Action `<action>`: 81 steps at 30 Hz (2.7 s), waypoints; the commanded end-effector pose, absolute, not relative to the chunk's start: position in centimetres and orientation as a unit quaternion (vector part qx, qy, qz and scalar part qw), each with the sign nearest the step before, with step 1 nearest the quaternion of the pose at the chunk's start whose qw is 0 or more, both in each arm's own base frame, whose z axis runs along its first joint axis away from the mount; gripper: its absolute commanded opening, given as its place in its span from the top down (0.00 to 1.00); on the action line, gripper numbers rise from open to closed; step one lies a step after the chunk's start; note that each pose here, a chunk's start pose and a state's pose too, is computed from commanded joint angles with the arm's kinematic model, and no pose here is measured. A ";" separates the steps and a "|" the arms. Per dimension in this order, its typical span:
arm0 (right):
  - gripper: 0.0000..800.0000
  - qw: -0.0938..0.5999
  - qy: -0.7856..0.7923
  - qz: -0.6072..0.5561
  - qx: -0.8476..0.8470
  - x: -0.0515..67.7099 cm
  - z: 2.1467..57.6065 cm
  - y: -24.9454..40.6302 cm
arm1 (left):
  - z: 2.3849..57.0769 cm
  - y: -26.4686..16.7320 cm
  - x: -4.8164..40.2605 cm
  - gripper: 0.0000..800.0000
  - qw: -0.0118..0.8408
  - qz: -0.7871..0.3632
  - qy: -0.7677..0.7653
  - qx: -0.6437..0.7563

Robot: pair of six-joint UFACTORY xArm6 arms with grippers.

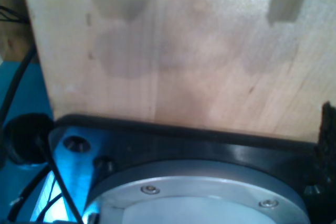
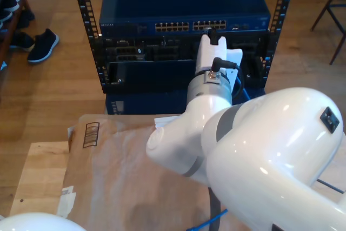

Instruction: Grab the cable and plug it in

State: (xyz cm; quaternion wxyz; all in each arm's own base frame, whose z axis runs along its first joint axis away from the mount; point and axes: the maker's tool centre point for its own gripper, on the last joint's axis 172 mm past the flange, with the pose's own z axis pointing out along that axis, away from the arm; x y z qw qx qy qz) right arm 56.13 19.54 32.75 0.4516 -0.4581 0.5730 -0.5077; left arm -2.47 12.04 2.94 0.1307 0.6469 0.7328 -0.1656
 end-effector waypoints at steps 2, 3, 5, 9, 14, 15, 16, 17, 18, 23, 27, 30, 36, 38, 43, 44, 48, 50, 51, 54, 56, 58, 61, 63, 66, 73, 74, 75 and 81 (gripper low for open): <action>1.00 0.447 0.574 -0.512 -0.456 56.2 32.3 19.2 | 2.9 12.0 -2.5 0.00 0.131 -0.166 0.733 0.646; 1.00 0.445 0.579 -0.513 -0.452 56.4 32.1 18.5 | 2.9 12.0 -2.5 0.00 0.131 -0.166 0.733 0.646; 1.00 0.452 0.597 -0.502 -0.434 56.9 30.7 17.9 | 2.9 12.0 -2.5 0.00 0.131 -0.166 0.733 0.646; 1.00 0.452 0.602 -0.518 -0.407 58.3 29.6 17.1 | 2.9 12.0 -2.5 0.00 0.131 -0.166 0.734 0.646; 1.00 0.446 0.600 -0.532 -0.398 59.3 28.3 16.7 | 2.9 12.0 -2.5 0.00 0.131 -0.166 0.733 0.646; 1.00 0.444 0.602 -0.533 -0.395 59.5 28.2 16.2 | 2.9 12.0 -2.5 0.00 0.131 -0.166 0.733 0.646; 1.00 0.446 0.600 -0.534 -0.395 59.7 28.3 16.2 | 2.9 12.0 -2.5 0.00 0.131 -0.166 0.733 0.646; 1.00 0.449 0.594 -0.538 -0.396 59.9 28.6 16.1 | 2.9 12.0 -2.5 0.00 0.130 -0.166 0.733 0.647; 1.00 0.450 0.587 -0.544 -0.396 60.3 28.7 15.7 | 2.9 12.0 -2.5 0.00 0.131 -0.166 0.733 0.646; 1.00 0.475 0.548 -0.557 -0.404 61.0 29.3 16.3 | 2.9 12.0 -2.5 0.00 0.131 -0.166 0.733 0.646; 1.00 0.481 0.532 -0.565 -0.408 61.0 29.0 16.4 | 2.9 12.0 -2.5 0.00 0.131 -0.166 0.733 0.646; 1.00 0.471 0.539 -0.570 -0.404 61.6 27.7 15.0 | 2.9 12.0 -2.5 0.00 0.131 -0.166 0.733 0.646; 1.00 0.477 0.524 -0.575 -0.408 63.4 27.6 14.2 | 2.9 12.0 -2.5 0.00 0.131 -0.166 0.733 0.646; 1.00 0.483 0.517 -0.575 -0.412 63.9 27.7 14.6 | 2.9 12.0 -2.5 0.00 0.131 -0.166 0.733 0.647; 1.00 0.487 0.509 -0.577 -0.413 64.5 28.1 14.3 | 2.9 12.0 -2.5 0.00 0.131 -0.166 0.733 0.646; 1.00 0.485 0.510 -0.577 -0.414 64.6 27.8 14.2 | 2.9 12.0 -2.5 0.00 0.131 -0.166 0.733 0.646; 1.00 0.487 0.505 -0.575 -0.421 64.7 27.6 14.5 | 2.9 12.0 -2.5 0.00 0.131 -0.166 0.733 0.646; 1.00 0.487 0.504 -0.576 -0.422 64.8 27.6 14.2 | 2.9 12.0 -2.5 0.00 0.131 -0.166 0.733 0.646; 1.00 0.487 0.502 -0.576 -0.422 64.8 27.6 14.3 | 2.9 12.0 -2.5 0.00 0.131 -0.166 0.733 0.646; 1.00 0.488 0.500 -0.576 -0.423 65.0 27.6 14.2 | 2.9 12.0 -2.5 0.00 0.131 -0.166 0.733 0.646; 1.00 0.488 0.500 -0.576 -0.424 65.0 27.5 14.2 | 2.9 12.0 -2.5 0.00 0.131 -0.166 0.733 0.646; 1.00 0.488 0.500 -0.576 -0.424 65.0 27.5 14.2 | 2.9 12.0 -2.5 0.00 0.131 -0.166 0.734 0.646; 1.00 0.489 0.500 -0.575 -0.424 65.1 27.6 14.3 | 2.9 12.0 -2.5 0.00 0.131 -0.166 0.733 0.646; 1.00 0.486 0.501 -0.575 -0.426 65.1 27.2 14.2 | 2.9 12.0 -2.5 0.00 0.131 -0.166 0.733 0.646; 1.00 0.486 0.501 -0.576 -0.426 65.1 27.2 14.1 | 2.9 12.0 -2.5 0.00 0.131 -0.166 0.733 0.646; 1.00 0.490 0.496 -0.575 -0.429 65.3 27.4 14.4 | 2.9 12.0 -2.5 0.00 0.131 -0.166 0.733 0.646; 1.00 0.490 0.496 -0.575 -0.428 65.3 27.5 14.3 | 2.9 12.0 -2.5 0.00 0.131 -0.166 0.733 0.646; 1.00 0.492 0.495 -0.576 -0.426 65.4 27.8 14.4 | 2.9 12.0 -2.5 0.00 0.131 -0.166 0.733 0.646; 1.00 0.492 0.495 -0.575 -0.427 65.5 27.6 14.5 | 2.9 12.0 -2.5 0.00 0.131 -0.166 0.733 0.646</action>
